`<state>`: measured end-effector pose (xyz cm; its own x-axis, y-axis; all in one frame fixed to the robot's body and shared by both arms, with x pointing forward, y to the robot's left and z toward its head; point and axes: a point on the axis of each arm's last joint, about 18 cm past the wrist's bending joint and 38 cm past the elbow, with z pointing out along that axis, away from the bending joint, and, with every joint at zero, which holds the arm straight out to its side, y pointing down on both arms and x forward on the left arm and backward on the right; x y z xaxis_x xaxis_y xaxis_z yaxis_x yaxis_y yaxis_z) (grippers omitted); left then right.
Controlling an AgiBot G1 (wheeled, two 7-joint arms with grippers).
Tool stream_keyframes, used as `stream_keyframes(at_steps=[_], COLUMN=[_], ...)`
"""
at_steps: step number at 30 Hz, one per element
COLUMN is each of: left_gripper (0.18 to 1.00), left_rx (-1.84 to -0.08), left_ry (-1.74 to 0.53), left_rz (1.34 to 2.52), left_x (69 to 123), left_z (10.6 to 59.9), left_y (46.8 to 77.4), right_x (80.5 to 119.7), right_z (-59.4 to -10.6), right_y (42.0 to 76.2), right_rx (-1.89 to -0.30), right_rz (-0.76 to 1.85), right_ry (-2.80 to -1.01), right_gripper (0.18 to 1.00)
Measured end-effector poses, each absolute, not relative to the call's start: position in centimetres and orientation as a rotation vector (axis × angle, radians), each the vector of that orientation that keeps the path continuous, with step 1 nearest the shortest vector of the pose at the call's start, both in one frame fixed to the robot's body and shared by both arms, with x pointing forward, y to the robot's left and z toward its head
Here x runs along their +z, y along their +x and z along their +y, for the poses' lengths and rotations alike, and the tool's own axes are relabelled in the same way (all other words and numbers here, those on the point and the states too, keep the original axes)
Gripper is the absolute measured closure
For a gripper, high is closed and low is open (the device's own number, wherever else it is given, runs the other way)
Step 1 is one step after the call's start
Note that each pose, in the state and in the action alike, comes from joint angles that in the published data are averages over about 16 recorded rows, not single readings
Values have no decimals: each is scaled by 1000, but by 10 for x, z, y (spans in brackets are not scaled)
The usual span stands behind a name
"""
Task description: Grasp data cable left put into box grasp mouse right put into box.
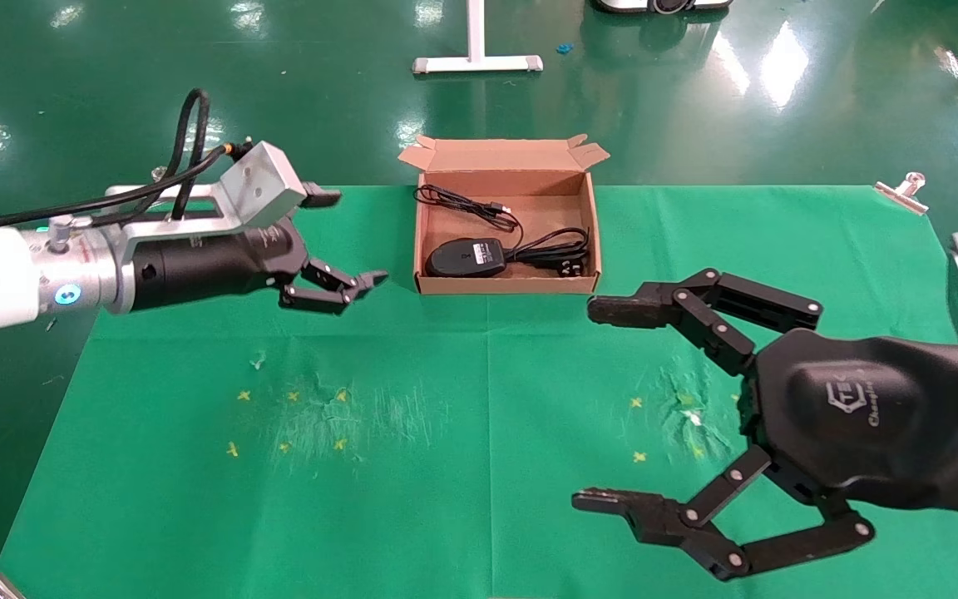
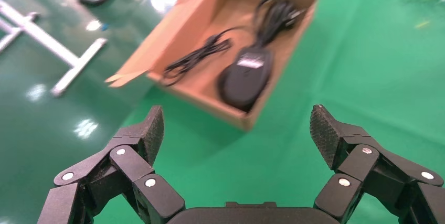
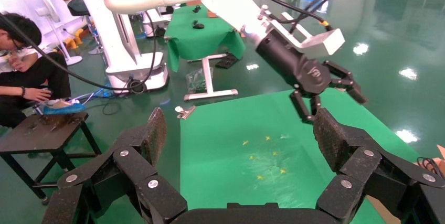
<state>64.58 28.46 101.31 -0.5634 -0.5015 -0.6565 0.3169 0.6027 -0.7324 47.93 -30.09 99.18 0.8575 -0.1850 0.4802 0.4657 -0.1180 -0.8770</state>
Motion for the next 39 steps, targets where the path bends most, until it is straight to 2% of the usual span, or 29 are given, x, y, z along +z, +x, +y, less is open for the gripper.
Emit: stream_keyframes(at_steps=[17, 32, 39], left_gripper=[184, 184, 184], left_rx=[-1484, -1754, -1809], left_ry=[-27, 212, 293], left_rz=[1963, 1939, 1920], left_x=[991, 991, 993], left_z=[284, 296, 301], left_y=[572, 493, 471], right_x=[992, 992, 992], right_z=[-302, -302, -302], right_y=[475, 475, 475], right_rx=[-552, -552, -551], right_rz=[-231, -231, -231], right_ry=[-1596, -1595, -1595], right_gripper=[178, 178, 178])
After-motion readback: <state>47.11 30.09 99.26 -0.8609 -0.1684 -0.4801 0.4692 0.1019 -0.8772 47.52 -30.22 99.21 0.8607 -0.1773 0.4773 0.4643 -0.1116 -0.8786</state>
